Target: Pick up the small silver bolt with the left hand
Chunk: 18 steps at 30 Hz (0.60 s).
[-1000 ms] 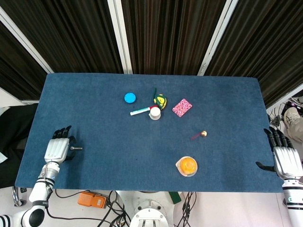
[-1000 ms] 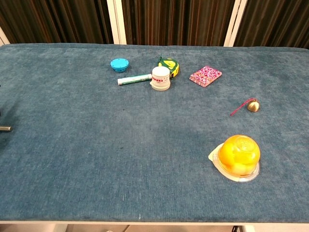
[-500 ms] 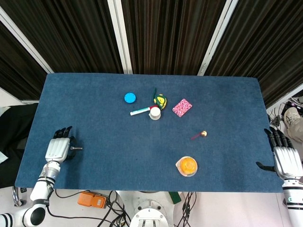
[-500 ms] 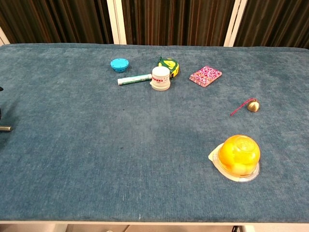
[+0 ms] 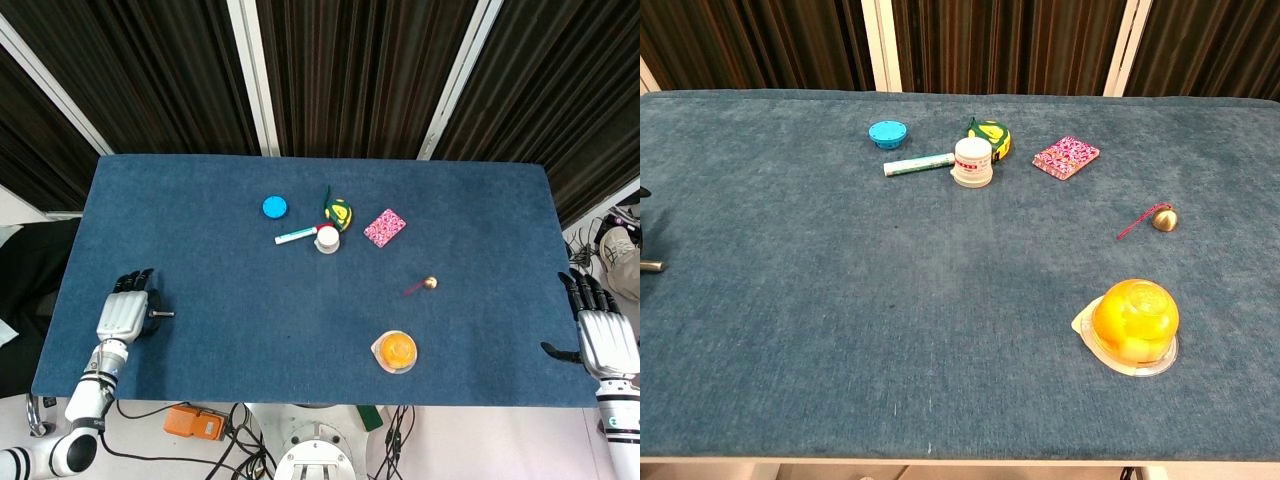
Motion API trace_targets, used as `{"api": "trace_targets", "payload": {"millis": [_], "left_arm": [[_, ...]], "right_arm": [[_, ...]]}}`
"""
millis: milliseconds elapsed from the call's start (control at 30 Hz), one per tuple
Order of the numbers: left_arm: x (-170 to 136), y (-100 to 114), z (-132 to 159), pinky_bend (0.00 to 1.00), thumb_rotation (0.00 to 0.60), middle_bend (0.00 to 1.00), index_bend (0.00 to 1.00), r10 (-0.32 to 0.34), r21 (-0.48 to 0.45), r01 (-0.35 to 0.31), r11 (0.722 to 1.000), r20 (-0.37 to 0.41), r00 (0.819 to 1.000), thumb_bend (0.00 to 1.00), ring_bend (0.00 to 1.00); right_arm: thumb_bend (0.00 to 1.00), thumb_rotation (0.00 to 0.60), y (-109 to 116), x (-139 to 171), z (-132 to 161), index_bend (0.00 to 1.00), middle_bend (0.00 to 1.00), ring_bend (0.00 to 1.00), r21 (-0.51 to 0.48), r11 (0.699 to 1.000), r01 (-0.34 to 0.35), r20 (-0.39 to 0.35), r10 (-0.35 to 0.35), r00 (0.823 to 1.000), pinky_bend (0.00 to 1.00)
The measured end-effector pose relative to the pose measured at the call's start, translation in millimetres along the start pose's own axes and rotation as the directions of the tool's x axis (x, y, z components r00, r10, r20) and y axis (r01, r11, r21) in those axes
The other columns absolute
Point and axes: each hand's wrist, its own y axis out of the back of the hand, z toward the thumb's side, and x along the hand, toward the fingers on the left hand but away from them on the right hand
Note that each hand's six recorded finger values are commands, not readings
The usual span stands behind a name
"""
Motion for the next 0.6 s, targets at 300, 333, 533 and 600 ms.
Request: {"api": "trace_targets", "payload": {"millis": [300, 333, 533, 600], "left_arm": [[1.7, -3.0, -0.7, 0.07, 0.600, 0.08, 0.53, -0.006, -0.012, 0.006, 1.000, 0.004, 1.000, 0.34, 0.00], [1.7, -2.6, -0.3, 0.07, 0.600, 0.09, 0.53, -0.004, -0.014, 0.004, 1.000, 0.006, 1.000, 0.34, 0.00], [0.8, 0.3, 0.2, 0.07, 0.600, 0.11, 0.58, 0.004, -0.022, -0.004, 1.000, 0.016, 1.000, 0.40, 0.00], [0.3, 1.9, 0.0, 0.07, 0.600, 0.12, 0.60, 0.006, -0.019, -0.006, 1.000, 0.017, 1.000, 0.43, 0.00]], "right_arm": [[0.16, 0.600, 0.2, 0.2, 0.1, 0.06, 0.07, 0.07, -0.002, 1.000, 0.002, 0.000, -0.002, 1.000, 0.17], [0.16, 0.600, 0.1, 0.2, 0.2, 0.06, 0.07, 0.07, -0.002, 1.000, 0.002, 0.000, -0.002, 1.000, 0.17], [0.16, 0.600, -0.9, 0.1, 1.0, 0.06, 0.07, 0.07, -0.004, 1.000, -0.003, -0.002, 0.003, 1.000, 0.17], [0.16, 0.600, -0.6, 0.4, 0.7, 0.06, 0.07, 0.07, -0.005, 1.000, -0.002, -0.001, 0.002, 1.000, 0.17]]}}
